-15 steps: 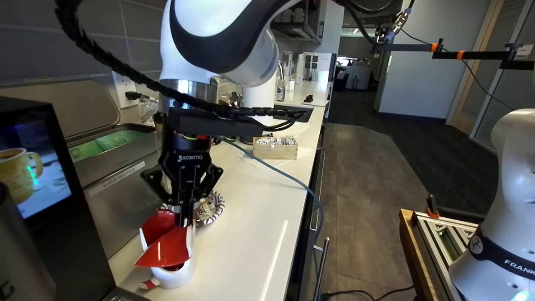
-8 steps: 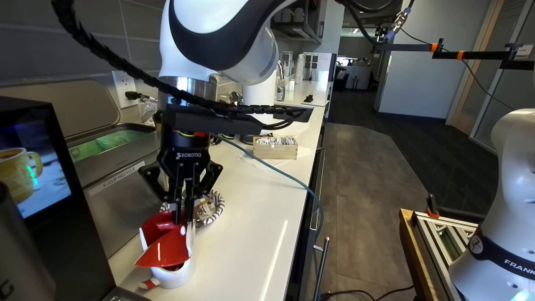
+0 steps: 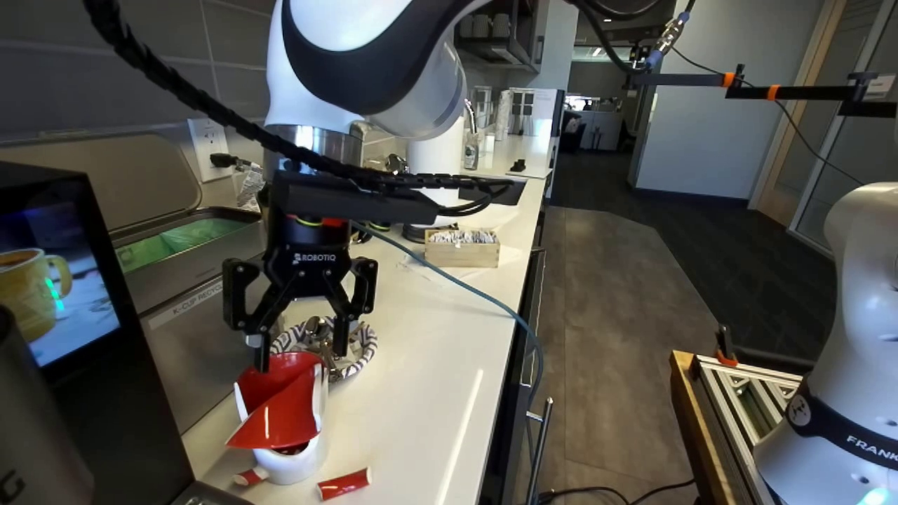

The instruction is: Move the red piece of the mug to the left.

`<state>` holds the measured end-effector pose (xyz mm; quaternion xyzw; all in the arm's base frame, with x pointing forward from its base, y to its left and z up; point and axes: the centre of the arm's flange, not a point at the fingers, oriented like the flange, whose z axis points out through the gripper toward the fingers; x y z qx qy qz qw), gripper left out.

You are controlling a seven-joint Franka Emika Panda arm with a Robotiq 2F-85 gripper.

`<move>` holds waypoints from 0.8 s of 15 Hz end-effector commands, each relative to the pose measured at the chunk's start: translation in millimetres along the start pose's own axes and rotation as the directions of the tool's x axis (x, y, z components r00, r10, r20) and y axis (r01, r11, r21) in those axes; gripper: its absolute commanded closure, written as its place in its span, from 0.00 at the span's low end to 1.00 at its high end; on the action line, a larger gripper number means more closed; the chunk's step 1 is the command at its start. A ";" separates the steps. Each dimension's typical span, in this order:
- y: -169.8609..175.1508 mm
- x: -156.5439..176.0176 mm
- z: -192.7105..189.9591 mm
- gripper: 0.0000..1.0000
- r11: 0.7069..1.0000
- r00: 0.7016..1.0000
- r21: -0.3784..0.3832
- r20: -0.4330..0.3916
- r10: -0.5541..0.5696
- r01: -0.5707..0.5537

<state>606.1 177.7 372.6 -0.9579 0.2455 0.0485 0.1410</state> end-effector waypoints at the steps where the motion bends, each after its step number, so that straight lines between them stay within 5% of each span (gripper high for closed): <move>1: 1.4 -3.0 -5.4 0.07 0.999 0.999 0.010 -0.015 0.044 -0.043; 9: 38.4 -25.5 -28.4 0.00 0.993 0.994 0.093 -0.067 0.081 -0.075; 12: 16.5 -4.7 -28.2 0.00 0.996 0.996 0.061 -0.056 0.069 -0.066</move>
